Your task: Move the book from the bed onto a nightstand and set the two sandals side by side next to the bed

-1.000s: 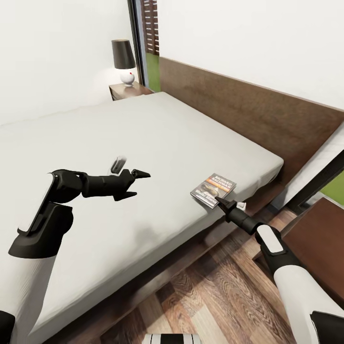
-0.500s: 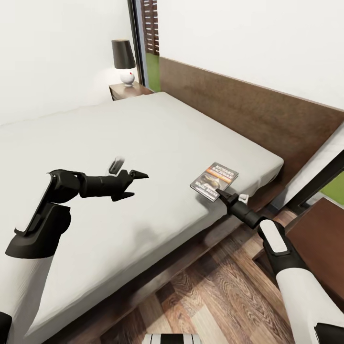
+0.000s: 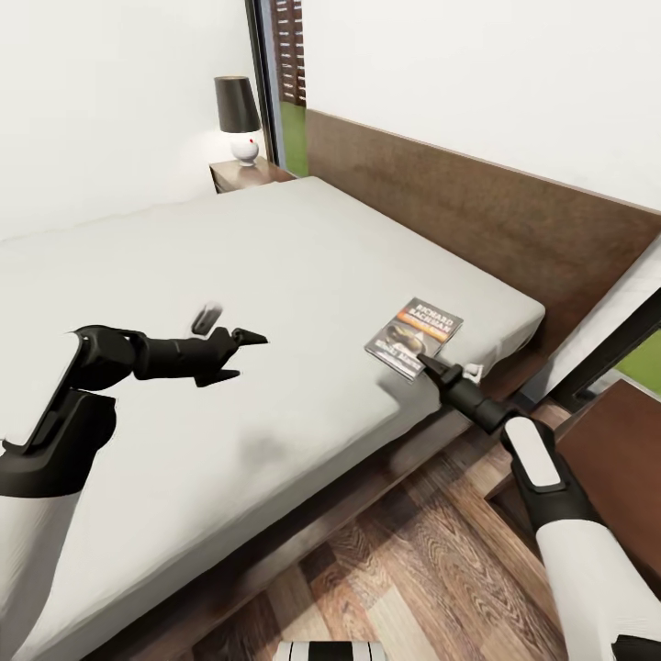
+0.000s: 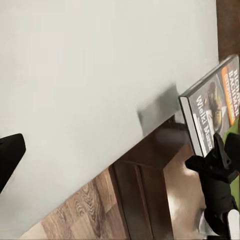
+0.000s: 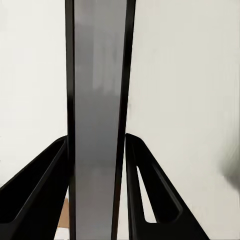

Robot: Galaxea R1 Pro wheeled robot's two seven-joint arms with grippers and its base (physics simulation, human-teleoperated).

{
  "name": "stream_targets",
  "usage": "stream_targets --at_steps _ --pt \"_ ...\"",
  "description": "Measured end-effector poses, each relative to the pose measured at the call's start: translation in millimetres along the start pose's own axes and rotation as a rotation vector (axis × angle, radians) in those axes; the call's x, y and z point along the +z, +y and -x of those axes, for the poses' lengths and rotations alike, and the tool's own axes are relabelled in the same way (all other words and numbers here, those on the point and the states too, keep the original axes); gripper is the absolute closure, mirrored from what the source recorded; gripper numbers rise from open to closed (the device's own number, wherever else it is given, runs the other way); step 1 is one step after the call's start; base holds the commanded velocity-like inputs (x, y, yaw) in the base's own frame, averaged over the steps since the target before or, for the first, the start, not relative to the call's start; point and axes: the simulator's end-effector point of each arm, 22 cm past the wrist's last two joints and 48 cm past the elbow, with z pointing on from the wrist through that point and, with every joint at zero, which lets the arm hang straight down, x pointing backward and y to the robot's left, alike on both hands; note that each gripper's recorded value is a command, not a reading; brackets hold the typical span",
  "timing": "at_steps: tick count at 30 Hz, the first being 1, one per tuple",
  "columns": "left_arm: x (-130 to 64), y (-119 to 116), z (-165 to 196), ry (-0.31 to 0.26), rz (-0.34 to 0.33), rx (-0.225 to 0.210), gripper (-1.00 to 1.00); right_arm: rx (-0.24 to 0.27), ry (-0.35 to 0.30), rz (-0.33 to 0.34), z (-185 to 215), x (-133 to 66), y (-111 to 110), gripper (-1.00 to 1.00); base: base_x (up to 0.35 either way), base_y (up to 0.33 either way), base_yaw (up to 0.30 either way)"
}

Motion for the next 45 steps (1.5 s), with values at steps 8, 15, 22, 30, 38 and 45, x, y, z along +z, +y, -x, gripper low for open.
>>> stream_targets --at_steps 8,15,22,30,38,45 --pt "-10.7 8.8 10.0 -0.022 0.009 0.010 -1.00 -0.141 0.177 0.083 -39.3 -21.2 72.2 1.00 0.000 0.000 0.022" --pt "-8.5 3.8 -1.2 -0.003 -0.020 0.009 -1.00 -0.220 0.291 0.080 -65.9 -42.0 104.5 1.00 0.000 0.000 0.071" --pt "-4.5 13.0 -22.6 0.030 -0.037 -0.022 -1.00 -0.278 0.298 0.048 -67.9 -61.5 106.9 1.00 0.000 0.000 0.086" --pt "-8.5 27.3 -46.3 0.074 -0.012 -0.065 -1.00 -0.306 0.295 0.046 -59.2 -66.2 127.7 1.00 0.000 0.000 0.096" --pt "-18.2 14.9 -48.3 0.083 -0.012 -0.074 -1.00 -0.316 0.292 0.054 -52.0 -66.0 151.1 1.00 0.000 0.000 0.107" --pt "-28.5 2.5 -43.7 0.078 -0.010 -0.072 -1.00 -0.324 0.289 0.061 -45.3 -66.3 171.0 1.00 0.000 0.000 0.110"
